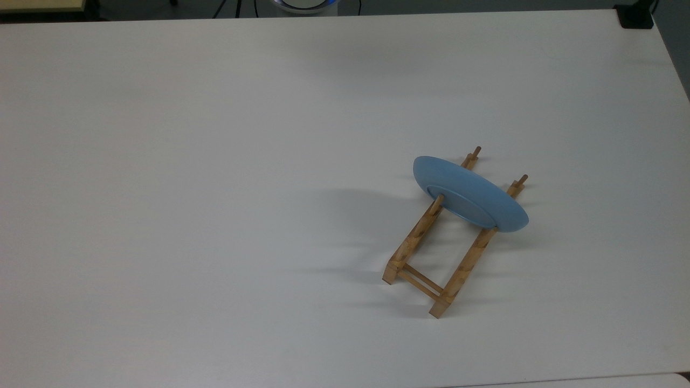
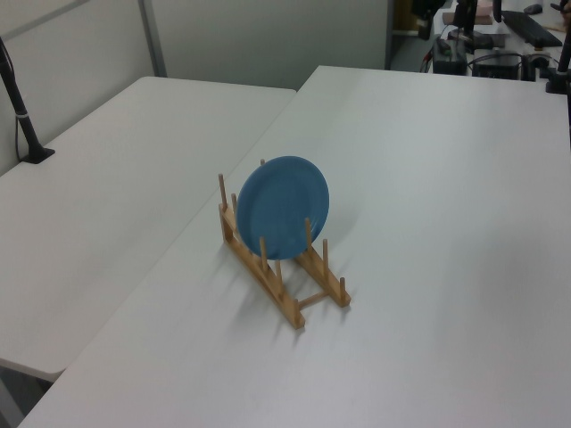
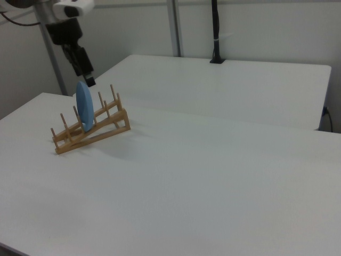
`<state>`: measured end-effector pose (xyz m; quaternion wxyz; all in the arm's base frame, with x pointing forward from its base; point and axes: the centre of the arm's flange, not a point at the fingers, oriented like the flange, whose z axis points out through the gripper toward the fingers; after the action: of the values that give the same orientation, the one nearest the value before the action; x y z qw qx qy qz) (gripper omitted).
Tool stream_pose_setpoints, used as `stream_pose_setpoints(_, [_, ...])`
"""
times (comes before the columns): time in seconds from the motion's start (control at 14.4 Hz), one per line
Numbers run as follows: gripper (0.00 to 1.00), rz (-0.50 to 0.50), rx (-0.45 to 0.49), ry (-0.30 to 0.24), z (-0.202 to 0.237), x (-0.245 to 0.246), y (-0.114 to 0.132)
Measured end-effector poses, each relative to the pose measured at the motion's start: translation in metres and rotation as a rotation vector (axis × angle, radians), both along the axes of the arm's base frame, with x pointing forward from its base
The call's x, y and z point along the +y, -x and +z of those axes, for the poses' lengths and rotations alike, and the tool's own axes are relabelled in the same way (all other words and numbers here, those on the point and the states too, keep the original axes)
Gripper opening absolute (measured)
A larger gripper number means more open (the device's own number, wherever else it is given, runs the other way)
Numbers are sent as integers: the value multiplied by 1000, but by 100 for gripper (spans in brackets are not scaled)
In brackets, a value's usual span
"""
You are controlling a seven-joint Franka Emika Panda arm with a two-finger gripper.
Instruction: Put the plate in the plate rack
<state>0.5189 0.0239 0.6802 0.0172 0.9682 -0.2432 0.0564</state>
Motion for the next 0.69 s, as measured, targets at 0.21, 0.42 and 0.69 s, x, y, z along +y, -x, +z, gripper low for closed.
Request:
stream_pose_setpoints(0.21, [100, 217, 43, -25, -15, -46, -3])
stream_pose_setpoints(0.42, [100, 385, 43, -51, -20, -79, -3])
stream_pose_setpoints(0.69, [100, 461, 49, -49, -25, -77, -7])
